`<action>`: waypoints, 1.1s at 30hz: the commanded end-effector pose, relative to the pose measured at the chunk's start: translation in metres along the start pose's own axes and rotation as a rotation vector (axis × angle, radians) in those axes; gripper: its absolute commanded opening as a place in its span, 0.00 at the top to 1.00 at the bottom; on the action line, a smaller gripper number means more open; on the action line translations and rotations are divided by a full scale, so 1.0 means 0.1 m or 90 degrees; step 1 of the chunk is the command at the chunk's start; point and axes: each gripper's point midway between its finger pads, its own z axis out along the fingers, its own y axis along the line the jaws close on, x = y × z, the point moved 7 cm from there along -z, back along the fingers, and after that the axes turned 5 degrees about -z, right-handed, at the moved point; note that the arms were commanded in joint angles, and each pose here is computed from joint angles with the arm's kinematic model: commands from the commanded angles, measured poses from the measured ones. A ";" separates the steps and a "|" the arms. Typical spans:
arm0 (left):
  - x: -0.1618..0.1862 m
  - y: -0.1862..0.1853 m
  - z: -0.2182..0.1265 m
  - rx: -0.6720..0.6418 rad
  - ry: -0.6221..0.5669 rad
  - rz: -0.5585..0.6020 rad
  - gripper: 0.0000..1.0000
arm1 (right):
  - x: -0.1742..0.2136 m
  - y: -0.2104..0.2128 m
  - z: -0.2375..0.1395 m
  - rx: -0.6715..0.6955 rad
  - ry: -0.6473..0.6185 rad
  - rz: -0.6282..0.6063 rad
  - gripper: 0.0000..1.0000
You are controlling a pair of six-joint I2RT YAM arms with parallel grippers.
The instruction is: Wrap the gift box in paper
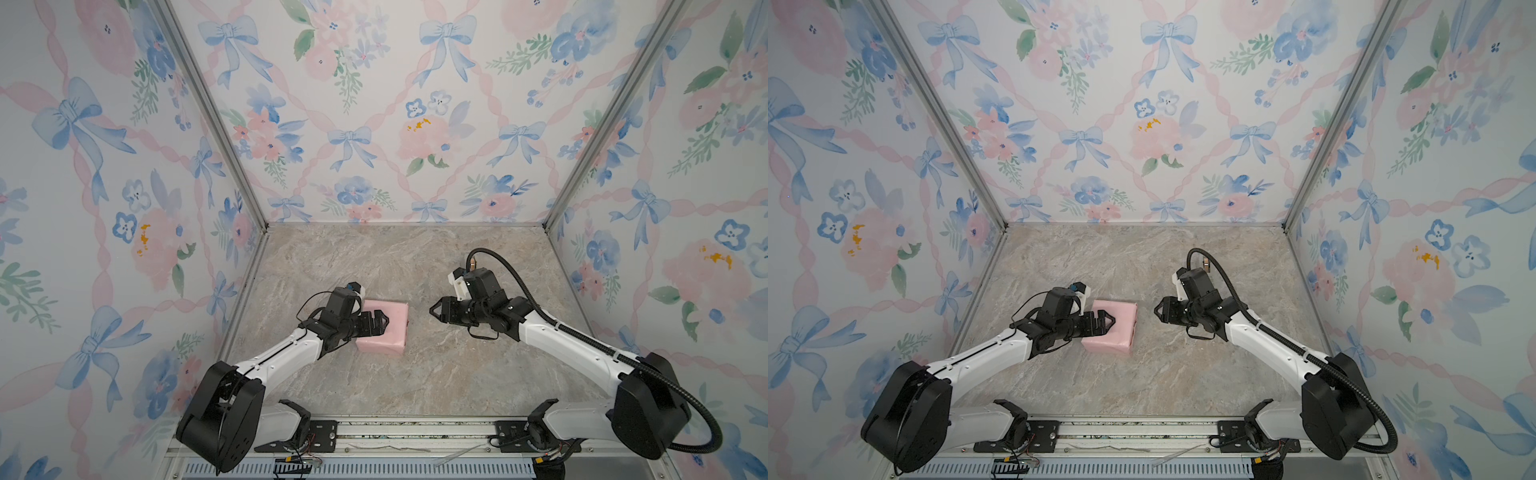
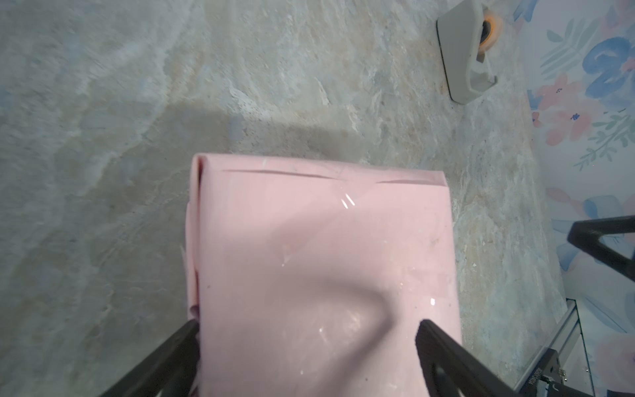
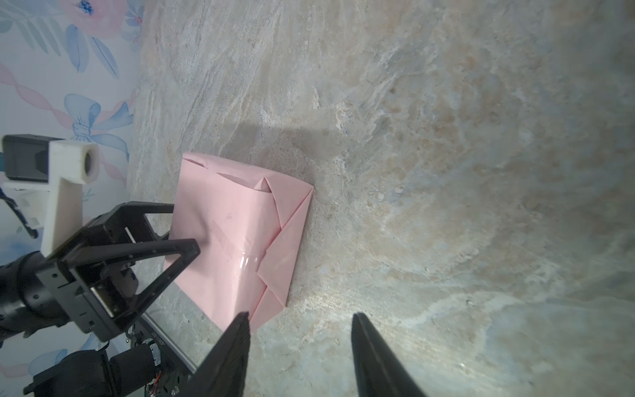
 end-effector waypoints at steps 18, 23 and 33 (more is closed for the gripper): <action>0.27 -0.75 0.35 0.110 0.043 0.015 0.02 | 0.14 -0.31 -0.40 0.065 -0.025 0.035 0.47; 0.27 -0.73 0.15 0.109 0.019 0.011 0.02 | 0.40 -0.43 -0.21 0.054 0.026 0.089 0.47; 0.48 -0.63 0.12 0.119 0.061 -0.013 0.02 | 0.59 -0.61 0.04 0.091 0.066 0.109 0.47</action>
